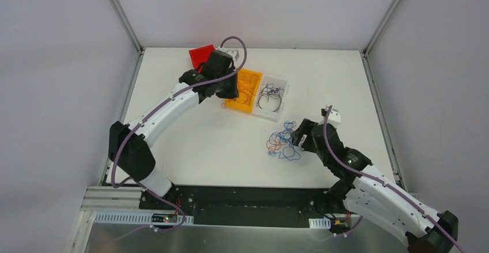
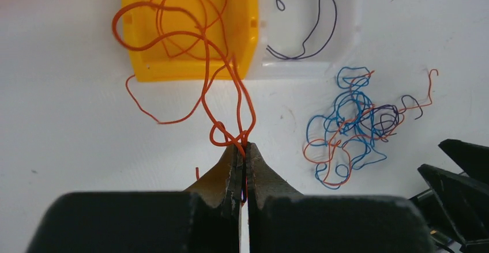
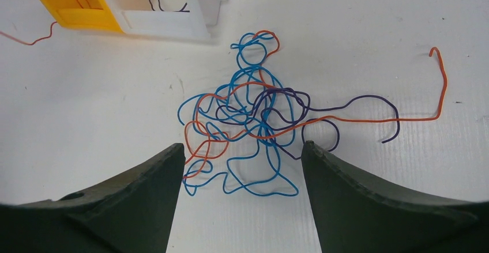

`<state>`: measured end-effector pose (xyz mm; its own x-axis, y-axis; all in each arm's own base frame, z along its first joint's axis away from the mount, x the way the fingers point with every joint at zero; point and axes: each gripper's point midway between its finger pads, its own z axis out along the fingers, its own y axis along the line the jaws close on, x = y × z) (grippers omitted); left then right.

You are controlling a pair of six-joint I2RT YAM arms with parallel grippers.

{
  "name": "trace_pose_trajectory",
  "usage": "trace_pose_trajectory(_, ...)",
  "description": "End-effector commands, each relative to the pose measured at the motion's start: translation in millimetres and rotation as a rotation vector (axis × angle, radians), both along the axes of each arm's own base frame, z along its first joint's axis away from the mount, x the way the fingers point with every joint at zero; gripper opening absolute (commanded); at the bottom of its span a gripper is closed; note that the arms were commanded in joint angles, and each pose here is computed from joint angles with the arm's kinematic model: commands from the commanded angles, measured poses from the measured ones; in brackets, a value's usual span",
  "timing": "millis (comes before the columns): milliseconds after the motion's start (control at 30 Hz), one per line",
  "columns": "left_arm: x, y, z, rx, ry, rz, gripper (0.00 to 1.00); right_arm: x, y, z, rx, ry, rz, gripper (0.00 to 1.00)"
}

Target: Untangle the cables

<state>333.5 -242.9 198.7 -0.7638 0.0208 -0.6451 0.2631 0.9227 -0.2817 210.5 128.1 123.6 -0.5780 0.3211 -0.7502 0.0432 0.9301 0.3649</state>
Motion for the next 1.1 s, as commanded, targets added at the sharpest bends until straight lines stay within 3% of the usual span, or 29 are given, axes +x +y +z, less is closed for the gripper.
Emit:
trace_pose_trajectory(0, 23, -26, 10, -0.024, -0.003, -0.09, 0.0, 6, 0, 25, 0.017, -0.052, -0.005, 0.77)
trace_pose_trajectory(233, 60, -40, 42, -0.062, -0.063, -0.078, 0.0, 3, -10, 35, 0.008, -0.076, -0.022, 0.77)
trace_pose_trajectory(367, 55, -26, 87, -0.049, -0.138, -0.043, 0.0, 2, -11, 39, 0.001, -0.086, -0.015, 0.77)
trace_pose_trajectory(500, 39, 21, 140, 0.039, -0.269, 0.059, 0.0, 3, -12, 42, -0.012, -0.087, -0.011, 0.77)
trace_pose_trajectory(667, 19, 84, 169, 0.189, -0.361, 0.196, 0.0, 6, -3, 40, 0.01, -0.081, 0.007, 0.77)
trace_pose_trajectory(800, 7, 106, 186, 0.221, -0.414, 0.239, 0.0, 10, 5, 37, 0.026, -0.07, 0.015, 0.77)
trace_pose_trajectory(933, 0, 106, 198, 0.191, -0.441, 0.226, 0.0, 13, 11, 40, 0.043, -0.069, 0.022, 0.77)
trace_pose_trajectory(1067, 1, 60, 191, 0.057, -0.397, 0.051, 0.0, 14, 10, 42, 0.048, -0.076, 0.013, 0.77)
